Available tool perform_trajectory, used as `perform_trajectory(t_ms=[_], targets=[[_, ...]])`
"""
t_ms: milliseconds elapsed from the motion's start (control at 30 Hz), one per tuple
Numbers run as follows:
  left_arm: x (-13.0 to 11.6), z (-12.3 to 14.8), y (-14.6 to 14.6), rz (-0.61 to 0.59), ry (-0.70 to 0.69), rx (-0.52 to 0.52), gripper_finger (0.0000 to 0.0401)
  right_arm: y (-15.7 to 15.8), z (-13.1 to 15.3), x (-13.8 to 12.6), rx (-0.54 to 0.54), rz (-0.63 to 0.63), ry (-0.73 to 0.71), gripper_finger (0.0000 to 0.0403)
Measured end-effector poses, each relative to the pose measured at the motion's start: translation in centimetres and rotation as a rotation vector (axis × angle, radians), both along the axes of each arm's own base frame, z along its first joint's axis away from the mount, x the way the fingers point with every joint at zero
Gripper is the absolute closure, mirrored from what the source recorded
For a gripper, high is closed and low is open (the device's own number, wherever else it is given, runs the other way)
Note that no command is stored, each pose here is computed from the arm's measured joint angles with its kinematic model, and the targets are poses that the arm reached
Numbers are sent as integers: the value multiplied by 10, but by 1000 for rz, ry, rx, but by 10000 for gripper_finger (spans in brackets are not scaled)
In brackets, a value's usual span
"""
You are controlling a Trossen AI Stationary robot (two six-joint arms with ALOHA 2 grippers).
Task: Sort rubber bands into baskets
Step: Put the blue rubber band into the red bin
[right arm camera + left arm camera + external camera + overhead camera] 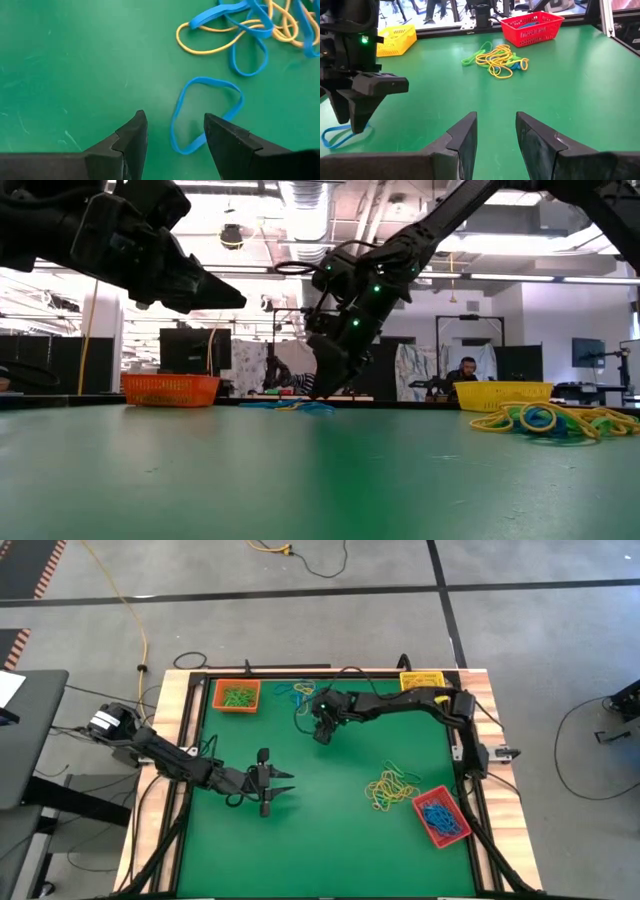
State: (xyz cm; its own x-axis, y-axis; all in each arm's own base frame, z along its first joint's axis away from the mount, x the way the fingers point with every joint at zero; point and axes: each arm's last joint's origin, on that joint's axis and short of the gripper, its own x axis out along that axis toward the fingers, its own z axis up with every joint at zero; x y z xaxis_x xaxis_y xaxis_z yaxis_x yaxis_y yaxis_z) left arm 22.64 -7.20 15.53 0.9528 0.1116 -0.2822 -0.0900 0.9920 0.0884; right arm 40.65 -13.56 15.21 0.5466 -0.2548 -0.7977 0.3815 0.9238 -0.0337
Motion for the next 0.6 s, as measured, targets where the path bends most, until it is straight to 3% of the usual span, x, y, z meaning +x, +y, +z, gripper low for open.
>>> perform_trajectory(t_ms=[200,433,600], targets=[[0,0,0,0,4,1,276,-5,-2,-5,41,-14,35,182],[0,1,0,1,-6,-11,276,-8,-24,-3,49,-36,82,186],[0,1,-2,-6,-8,-20,276,-7,-23,-3,36,-42,85,239]])
